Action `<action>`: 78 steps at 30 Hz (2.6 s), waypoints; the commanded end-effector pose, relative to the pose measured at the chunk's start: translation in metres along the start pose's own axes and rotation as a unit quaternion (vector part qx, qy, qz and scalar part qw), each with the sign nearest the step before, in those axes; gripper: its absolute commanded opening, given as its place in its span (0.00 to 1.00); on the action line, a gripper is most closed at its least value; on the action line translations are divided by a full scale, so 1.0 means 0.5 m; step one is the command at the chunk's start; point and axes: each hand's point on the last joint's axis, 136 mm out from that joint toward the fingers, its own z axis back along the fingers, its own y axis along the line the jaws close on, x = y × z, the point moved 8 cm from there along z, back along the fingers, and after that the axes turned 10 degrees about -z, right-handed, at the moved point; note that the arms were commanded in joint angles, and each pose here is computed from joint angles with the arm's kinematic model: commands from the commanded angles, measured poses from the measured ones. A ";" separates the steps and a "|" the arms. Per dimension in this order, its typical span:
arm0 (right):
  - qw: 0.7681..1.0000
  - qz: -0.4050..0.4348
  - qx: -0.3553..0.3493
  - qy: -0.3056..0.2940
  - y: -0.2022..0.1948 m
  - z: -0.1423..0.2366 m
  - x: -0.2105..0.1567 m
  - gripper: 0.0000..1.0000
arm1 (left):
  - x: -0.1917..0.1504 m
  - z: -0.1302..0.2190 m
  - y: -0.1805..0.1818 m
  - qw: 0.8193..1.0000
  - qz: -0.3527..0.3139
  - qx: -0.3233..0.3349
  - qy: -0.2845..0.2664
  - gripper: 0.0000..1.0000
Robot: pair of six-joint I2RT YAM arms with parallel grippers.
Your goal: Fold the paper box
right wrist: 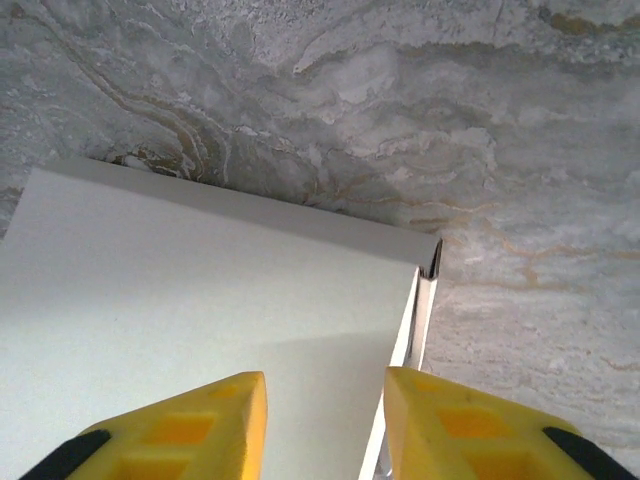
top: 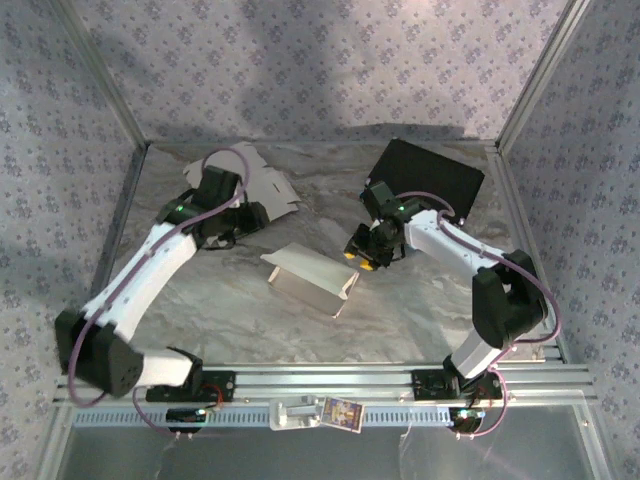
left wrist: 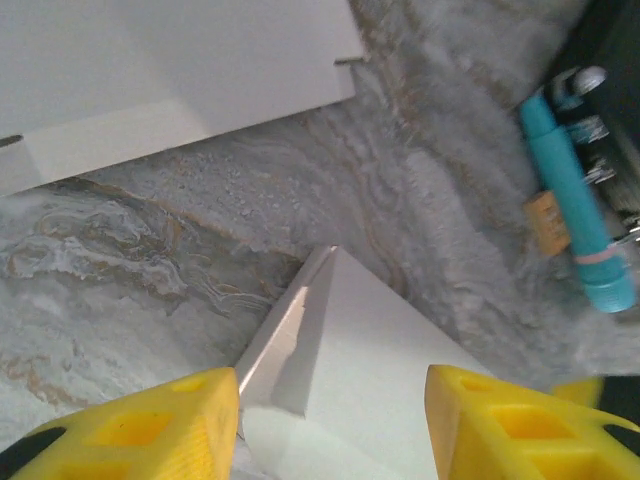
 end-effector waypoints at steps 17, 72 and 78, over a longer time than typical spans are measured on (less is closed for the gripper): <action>0.995 -0.061 0.008 0.073 -0.024 -0.050 -0.074 0.44 | -0.068 -0.178 0.001 0.986 -0.041 -0.099 0.127 0.44; 0.996 -0.008 -0.079 0.051 -0.079 -0.102 -0.043 0.22 | -0.202 -0.214 0.046 0.982 -0.066 -0.021 0.174 0.38; 0.995 0.022 -0.086 0.044 -0.073 -0.078 -0.045 0.26 | -0.215 -0.225 0.054 0.981 -0.065 -0.021 0.182 0.35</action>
